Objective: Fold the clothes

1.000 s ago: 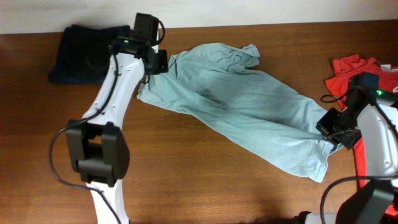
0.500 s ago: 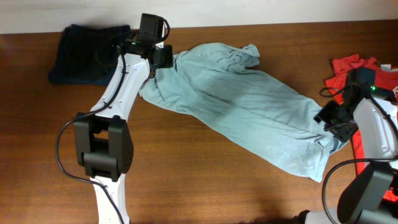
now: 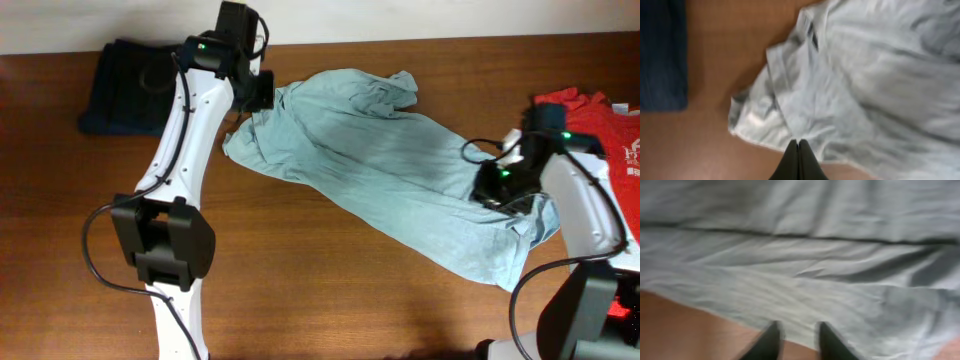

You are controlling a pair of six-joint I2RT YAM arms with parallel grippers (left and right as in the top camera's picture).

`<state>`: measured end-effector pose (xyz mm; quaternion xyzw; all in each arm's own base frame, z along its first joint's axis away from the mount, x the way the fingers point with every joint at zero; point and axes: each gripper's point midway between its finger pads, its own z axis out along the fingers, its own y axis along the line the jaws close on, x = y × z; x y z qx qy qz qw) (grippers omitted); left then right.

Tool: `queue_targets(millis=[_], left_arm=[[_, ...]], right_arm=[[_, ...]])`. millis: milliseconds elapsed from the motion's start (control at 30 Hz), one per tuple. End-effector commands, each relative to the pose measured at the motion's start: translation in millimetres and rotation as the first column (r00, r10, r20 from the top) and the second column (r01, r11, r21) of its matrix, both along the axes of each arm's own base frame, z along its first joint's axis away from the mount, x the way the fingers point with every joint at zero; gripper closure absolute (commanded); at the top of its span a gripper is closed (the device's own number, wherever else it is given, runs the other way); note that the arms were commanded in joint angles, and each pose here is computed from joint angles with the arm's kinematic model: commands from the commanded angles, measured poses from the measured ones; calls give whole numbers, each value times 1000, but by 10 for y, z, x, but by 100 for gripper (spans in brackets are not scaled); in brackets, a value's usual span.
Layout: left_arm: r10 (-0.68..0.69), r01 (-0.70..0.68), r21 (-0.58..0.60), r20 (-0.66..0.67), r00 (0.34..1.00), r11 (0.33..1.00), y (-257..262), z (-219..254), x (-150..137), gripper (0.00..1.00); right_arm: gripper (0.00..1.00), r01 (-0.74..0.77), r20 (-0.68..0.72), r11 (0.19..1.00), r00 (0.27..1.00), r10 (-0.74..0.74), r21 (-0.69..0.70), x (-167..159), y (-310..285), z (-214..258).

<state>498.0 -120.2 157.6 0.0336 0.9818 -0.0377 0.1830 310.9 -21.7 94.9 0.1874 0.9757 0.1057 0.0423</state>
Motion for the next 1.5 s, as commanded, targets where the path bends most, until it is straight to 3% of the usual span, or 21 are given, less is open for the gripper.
queue_targets(millis=[0, 200, 400, 600, 767, 967, 1467], left_arm=[[-12, 14, 20, -120, 993, 1000, -13, -408, -100, 100], [12, 8, 82, -238, 971, 997, 89, -921, -166, 99], [50, -8, 166, -246, 968, 986, 252, -1070, -141, 99], [70, -33, 164, -230, 971, 986, 341, -1225, -22, 99], [80, -43, 164, -226, 971, 985, 381, -1383, 50, 99], [120, -59, 244, -244, 962, 968, 588, -1523, 26, 100], [128, -74, 209, -258, 958, 975, 634, -1742, 4, 99]], right_arm=[[82, -71, 13, 997, 997, 71, 8, 47, 185, 34], [82, -108, -4, 993, 994, 108, -40, 19, 234, -1], [83, -108, -12, 993, 994, 107, -38, -2, 235, -26], [90, -109, -30, 993, 994, 108, -35, -26, 239, -89], [90, -109, -38, 993, 993, 108, -33, -30, 239, -120], [90, -110, -40, 993, 993, 108, -33, -30, 239, -126], [90, -110, -40, 993, 993, 108, -33, -30, 239, -126]])
